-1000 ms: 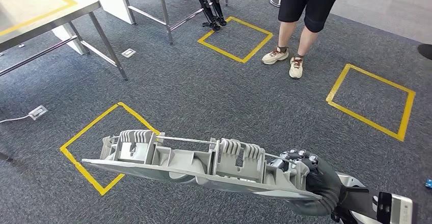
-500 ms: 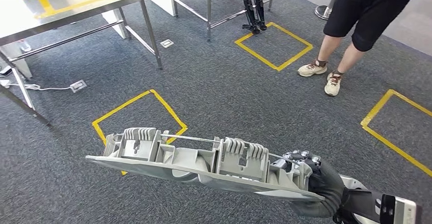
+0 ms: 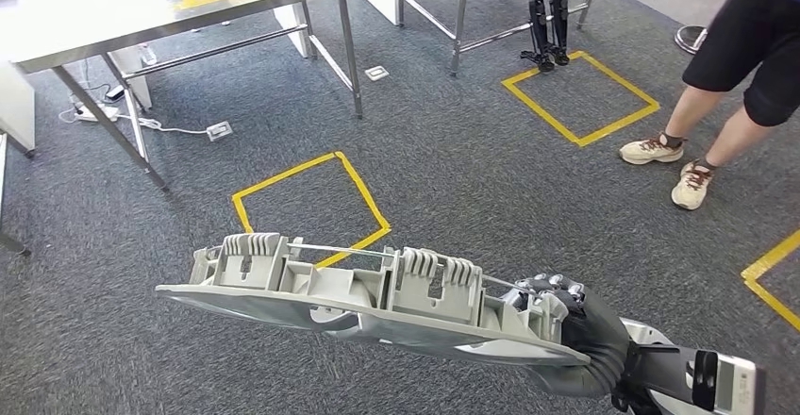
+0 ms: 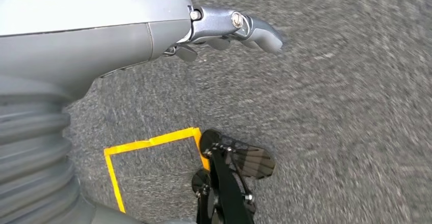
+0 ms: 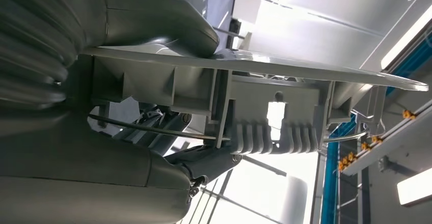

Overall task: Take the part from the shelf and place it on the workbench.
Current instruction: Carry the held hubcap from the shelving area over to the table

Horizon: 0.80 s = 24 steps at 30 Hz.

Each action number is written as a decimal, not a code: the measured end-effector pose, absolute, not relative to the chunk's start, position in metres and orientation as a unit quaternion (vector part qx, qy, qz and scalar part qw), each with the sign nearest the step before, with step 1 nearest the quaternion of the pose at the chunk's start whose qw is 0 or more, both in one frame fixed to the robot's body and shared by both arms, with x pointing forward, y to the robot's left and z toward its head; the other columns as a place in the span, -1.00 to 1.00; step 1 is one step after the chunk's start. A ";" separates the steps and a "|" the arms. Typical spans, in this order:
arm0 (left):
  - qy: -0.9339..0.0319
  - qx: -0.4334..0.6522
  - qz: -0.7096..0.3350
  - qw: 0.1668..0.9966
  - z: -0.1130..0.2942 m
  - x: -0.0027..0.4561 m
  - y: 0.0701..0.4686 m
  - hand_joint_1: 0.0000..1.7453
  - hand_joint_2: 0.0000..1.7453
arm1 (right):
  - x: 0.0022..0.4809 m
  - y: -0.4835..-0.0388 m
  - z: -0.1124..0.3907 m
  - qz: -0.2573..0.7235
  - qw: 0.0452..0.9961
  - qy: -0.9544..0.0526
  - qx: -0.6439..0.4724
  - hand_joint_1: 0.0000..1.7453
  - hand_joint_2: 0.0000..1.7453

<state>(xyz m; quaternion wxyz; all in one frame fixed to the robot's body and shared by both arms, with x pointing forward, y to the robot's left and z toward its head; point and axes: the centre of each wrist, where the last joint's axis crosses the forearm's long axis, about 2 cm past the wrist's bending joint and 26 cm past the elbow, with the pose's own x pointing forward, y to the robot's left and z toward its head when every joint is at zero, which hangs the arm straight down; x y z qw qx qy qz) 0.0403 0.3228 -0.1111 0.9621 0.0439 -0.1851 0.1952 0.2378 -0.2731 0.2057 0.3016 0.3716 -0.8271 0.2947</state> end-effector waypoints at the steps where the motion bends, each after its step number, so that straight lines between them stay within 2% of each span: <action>1: -0.186 0.044 0.195 0.962 -0.111 0.041 0.323 -1.00 1.00 | 0.238 -0.273 0.206 0.294 0.301 -0.827 0.372 1.00 1.00; 24: -0.205 0.031 0.192 0.959 -0.111 0.041 0.320 -1.00 1.00 | 0.240 -0.270 0.205 0.288 0.289 -0.834 0.371 1.00 1.00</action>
